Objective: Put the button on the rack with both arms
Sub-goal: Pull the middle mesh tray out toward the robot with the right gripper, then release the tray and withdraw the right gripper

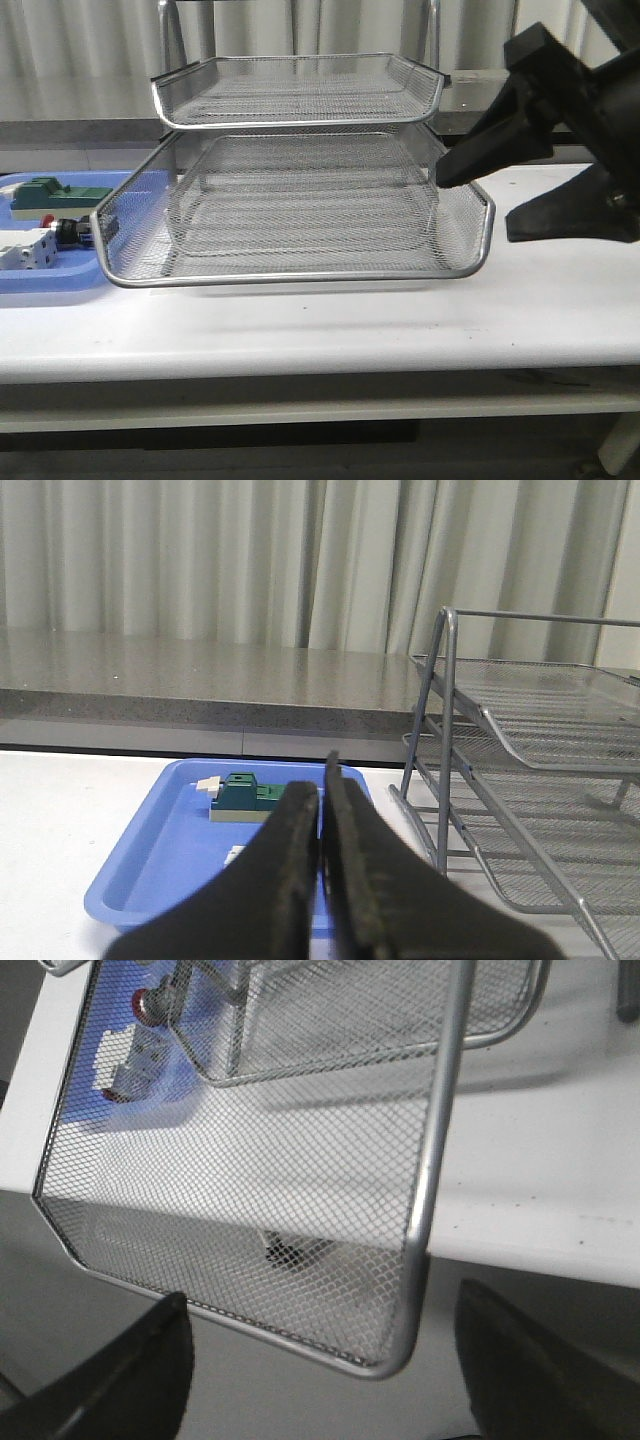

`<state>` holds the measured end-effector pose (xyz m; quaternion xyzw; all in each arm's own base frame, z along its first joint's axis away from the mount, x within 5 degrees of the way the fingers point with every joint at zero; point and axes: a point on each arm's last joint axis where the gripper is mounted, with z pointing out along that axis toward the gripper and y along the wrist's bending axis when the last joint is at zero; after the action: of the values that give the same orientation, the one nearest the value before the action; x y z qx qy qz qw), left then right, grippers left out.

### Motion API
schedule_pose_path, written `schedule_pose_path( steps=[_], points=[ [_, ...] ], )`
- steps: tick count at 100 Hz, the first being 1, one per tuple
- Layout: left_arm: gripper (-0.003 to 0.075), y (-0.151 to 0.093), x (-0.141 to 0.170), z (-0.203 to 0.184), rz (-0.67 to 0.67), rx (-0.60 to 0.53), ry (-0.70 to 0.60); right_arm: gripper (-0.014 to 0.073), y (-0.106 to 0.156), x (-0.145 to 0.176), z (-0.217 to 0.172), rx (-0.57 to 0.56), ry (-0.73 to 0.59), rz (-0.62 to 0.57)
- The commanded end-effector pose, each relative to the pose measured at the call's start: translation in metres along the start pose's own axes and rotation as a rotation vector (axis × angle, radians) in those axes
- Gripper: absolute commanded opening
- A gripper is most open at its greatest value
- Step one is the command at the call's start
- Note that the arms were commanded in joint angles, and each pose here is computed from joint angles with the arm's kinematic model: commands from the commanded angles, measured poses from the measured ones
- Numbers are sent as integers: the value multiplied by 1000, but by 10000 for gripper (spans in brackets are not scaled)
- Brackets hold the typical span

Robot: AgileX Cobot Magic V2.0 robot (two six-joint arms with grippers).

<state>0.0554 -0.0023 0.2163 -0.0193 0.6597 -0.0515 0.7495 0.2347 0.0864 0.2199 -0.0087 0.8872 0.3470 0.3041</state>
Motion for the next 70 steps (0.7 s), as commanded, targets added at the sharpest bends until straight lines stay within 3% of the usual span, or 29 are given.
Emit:
schedule_pose_path(
  steps=[1, 35, 70],
  points=[
    [4, 0, 7, -2, -18, 12, -65, 552, 13, -5, -20, 10, -42, -66],
    [4, 0, 7, -2, -18, 12, -65, 552, 27, -4, -73, 212, -52, -240],
    [4, 0, 7, -2, -18, 12, -65, 549, 32, -11, -133, 564, -48, -313]
  ],
)
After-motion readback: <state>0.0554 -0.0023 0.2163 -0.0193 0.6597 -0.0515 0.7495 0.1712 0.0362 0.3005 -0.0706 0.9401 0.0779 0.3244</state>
